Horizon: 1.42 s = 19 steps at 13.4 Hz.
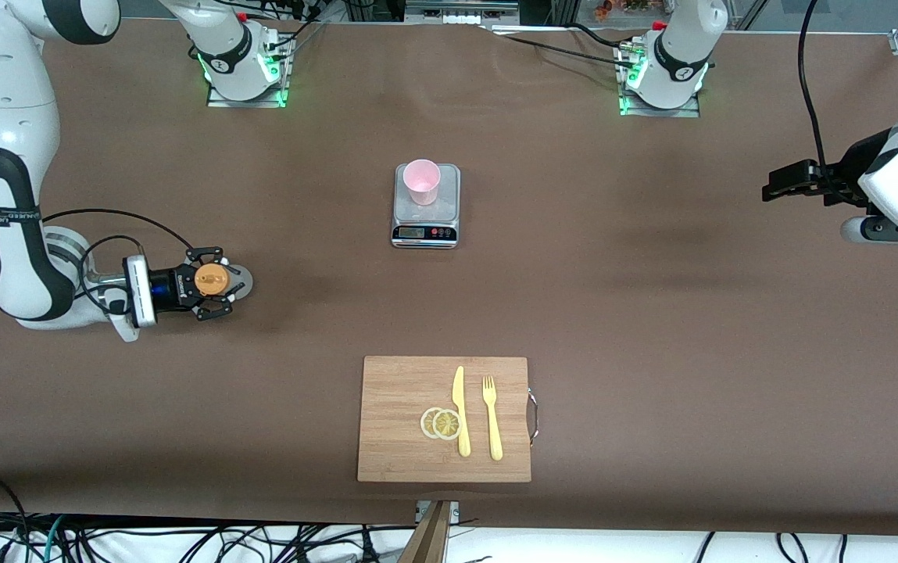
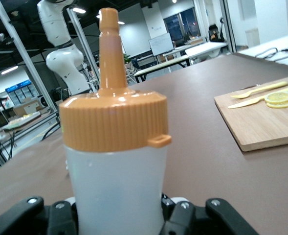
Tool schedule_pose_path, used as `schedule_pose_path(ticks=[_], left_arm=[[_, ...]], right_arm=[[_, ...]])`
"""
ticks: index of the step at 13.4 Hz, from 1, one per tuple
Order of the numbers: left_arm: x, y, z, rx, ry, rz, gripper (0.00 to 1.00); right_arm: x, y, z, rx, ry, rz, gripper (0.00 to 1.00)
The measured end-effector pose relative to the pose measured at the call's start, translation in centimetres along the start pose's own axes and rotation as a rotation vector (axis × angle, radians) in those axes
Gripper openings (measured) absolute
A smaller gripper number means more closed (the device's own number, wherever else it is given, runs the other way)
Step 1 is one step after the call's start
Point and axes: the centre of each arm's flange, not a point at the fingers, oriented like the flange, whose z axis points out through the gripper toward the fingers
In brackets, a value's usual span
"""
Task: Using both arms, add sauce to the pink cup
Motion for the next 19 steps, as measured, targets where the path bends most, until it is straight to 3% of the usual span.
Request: schedule_pose_path(ticks=[5,8,10,13,17,19], left_arm=[[0.0,0.0,0.0,0.0,0.0,0.0,1.0],[0.0,0.0,0.0,0.0,0.0,0.001,1.0],[0.0,0.1,0.0,0.0,0.0,0.002,1.0],[0.0,0.2,0.0,0.0,0.0,0.003,1.0],[0.0,0.1,0.0,0.0,0.0,0.003,1.0],[0.0,0.1,0.0,0.0,0.0,0.002,1.0]], right_arm=[[-3.9,-0.8,0.2,0.04,-0.019,-0.137,0.27],[-5.9,-1.3,-0.1,0.039,-0.02,-0.14,0.27],[-6.2,-1.5,0.0,0.047,-0.01,-0.138,0.33],[-6.3,-1.8,-0.5,0.086,-0.057,-0.137,0.58],[-5.6,-2.5,-3.6,0.115,-0.175,-0.115,0.99],[-4.5,-3.1,-5.6,0.118,-0.249,-0.074,1.0]])
